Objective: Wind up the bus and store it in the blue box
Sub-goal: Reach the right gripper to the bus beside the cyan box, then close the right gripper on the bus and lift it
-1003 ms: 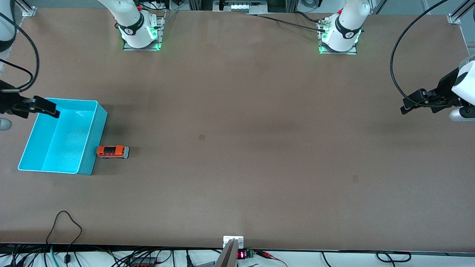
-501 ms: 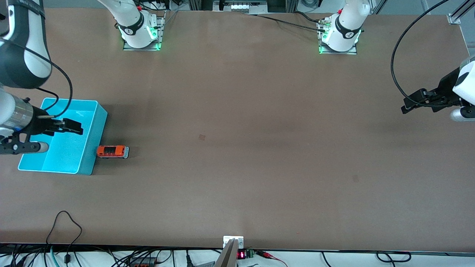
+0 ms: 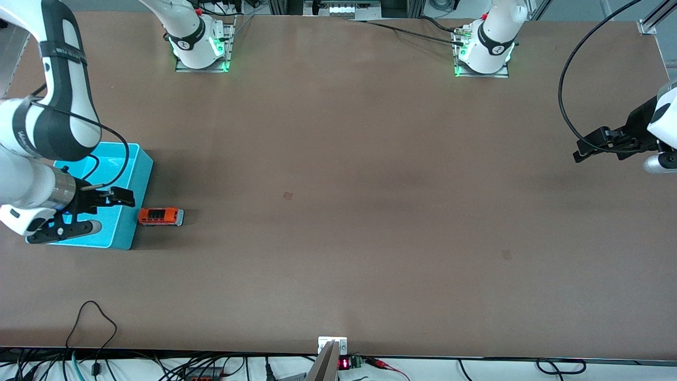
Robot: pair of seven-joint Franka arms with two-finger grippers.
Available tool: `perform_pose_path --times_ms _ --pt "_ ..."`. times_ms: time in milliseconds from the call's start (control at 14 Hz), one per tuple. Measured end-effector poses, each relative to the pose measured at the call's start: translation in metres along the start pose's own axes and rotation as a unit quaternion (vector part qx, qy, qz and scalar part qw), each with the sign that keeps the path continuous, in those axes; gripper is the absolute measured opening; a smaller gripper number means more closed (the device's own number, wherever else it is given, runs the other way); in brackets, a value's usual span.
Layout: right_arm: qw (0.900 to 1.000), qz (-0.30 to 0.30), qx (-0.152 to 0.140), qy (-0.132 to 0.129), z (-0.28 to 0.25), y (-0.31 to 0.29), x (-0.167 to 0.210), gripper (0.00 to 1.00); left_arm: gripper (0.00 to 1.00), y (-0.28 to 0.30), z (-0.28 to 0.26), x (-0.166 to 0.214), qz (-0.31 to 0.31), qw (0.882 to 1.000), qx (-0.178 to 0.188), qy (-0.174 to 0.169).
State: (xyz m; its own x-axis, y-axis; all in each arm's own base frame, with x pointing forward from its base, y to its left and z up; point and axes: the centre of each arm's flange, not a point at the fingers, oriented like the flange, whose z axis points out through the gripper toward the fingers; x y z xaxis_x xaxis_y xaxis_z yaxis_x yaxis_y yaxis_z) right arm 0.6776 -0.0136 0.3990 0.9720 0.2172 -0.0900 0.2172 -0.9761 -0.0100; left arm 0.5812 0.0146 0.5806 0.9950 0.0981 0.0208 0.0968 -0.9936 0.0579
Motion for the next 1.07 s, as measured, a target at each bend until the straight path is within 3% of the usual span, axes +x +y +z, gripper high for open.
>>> perform_pose_path --times_ms 501,1075 --pt "0.998 -0.058 -0.005 0.008 0.052 0.005 0.011 1.00 1.00 0.000 0.000 0.000 0.000 1.000 0.000 0.000" --pt "0.989 -0.147 0.015 0.000 0.069 0.013 0.002 1.00 1.00 0.000 -0.002 0.002 0.000 1.000 0.000 0.008"
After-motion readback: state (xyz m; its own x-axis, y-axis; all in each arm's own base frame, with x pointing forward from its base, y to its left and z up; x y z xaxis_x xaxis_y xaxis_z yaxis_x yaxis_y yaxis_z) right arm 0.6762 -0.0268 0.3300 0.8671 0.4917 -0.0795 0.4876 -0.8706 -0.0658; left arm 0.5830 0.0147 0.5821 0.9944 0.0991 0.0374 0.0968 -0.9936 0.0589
